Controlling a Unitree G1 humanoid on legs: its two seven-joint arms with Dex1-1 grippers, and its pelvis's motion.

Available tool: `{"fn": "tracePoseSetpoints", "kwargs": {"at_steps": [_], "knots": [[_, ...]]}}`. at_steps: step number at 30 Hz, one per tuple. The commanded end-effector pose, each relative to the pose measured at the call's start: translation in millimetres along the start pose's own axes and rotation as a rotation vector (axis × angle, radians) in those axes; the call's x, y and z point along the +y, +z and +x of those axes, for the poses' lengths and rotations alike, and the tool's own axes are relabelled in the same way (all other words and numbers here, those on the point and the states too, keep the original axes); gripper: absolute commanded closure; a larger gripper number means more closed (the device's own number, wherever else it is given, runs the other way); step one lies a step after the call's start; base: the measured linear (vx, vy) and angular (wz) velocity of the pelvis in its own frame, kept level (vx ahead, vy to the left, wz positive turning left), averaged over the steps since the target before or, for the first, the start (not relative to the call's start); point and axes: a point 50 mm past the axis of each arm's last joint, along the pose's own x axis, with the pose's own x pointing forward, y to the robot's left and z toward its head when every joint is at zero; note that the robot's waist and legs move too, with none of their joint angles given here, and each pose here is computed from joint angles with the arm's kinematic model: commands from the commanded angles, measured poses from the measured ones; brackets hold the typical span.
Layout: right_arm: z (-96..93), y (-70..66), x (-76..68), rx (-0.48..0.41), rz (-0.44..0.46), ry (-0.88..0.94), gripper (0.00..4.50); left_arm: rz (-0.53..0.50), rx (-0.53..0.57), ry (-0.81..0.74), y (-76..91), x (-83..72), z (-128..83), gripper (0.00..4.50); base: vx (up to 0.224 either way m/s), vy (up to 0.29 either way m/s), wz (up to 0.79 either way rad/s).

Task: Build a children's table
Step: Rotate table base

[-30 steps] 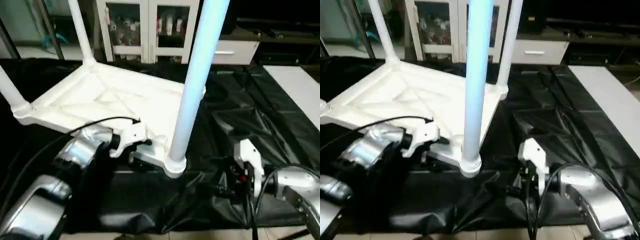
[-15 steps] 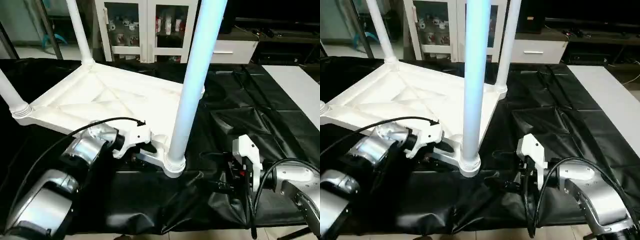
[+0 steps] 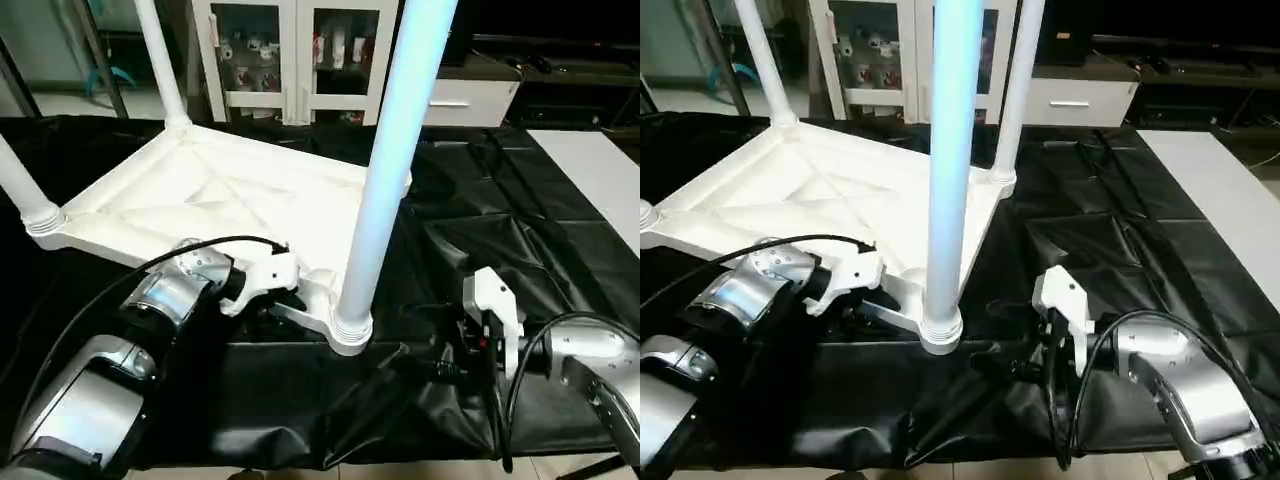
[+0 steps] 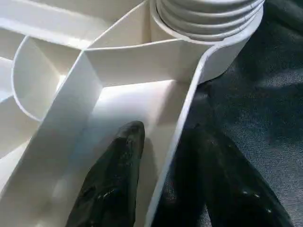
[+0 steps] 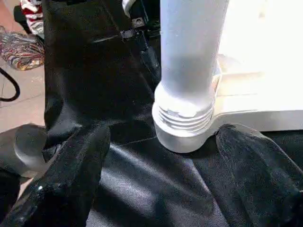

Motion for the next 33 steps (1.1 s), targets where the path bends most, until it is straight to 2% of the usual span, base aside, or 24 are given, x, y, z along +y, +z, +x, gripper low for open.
{"fn": "tracePoseSetpoints", "kwargs": {"at_steps": [1,14,19,21,23,25,27,29,32,33], "knots": [[4.3,4.5,-1.1,-0.005,-0.028,0.008,0.53,0.027,0.007,0.007,6.4,4.8,-3.0,2.84,0.0,0.0,0.0],[4.7,1.1,2.1,-0.01,-0.024,-0.006,0.53,-0.057,-0.032,0.065,4.5,5.3,2.6,3.67,0.0,0.0,0.0],[14.2,6.5,-9.7,-0.046,-0.071,-0.105,0.53,-0.165,-0.054,0.194,-3.2,7.3,-2.1,3.72,0.0,0.0,0.0],[16.0,7.8,-16.7,-0.061,-0.091,-0.183,0.53,-0.236,-0.039,0.308,-13.0,7.7,-6.3,3.72,0.0,0.0,0.0],[16.3,8.0,-18.5,-0.063,-0.097,-0.205,0.53,-0.255,-0.031,0.344,-15.8,8.1,-7.6,3.72,0.0,0.0,0.0],[17.2,6.8,-27.6,-0.071,-0.078,-0.3,0.53,-0.362,0.012,0.509,-28.6,7.8,-14.9,3.72,0.0,0.0,0.0],[18.4,7.8,-33.0,-0.08,-0.071,-0.345,0.53,-0.379,0.05,0.576,-32.0,5.6,-17.7,3.72,0.0,0.0,0.0],[19.3,8.9,-38.6,-0.084,-0.069,-0.389,0.53,-0.346,0.07,0.584,-31.2,3.0,-17.9,3.72,0.0,0.0,0.0],[20.1,9.8,-43.9,-0.094,-0.067,-0.425,0.53,-0.323,0.036,0.561,-25.0,-0.6,-13.8,3.72,0.0,0.0,0.0],[21.5,9.9,-47.6,-0.093,-0.065,-0.446,0.53,-0.278,-0.04,0.489,-13.9,-6.6,-5.8,3.72,0.0,0.0,0.0]]}}
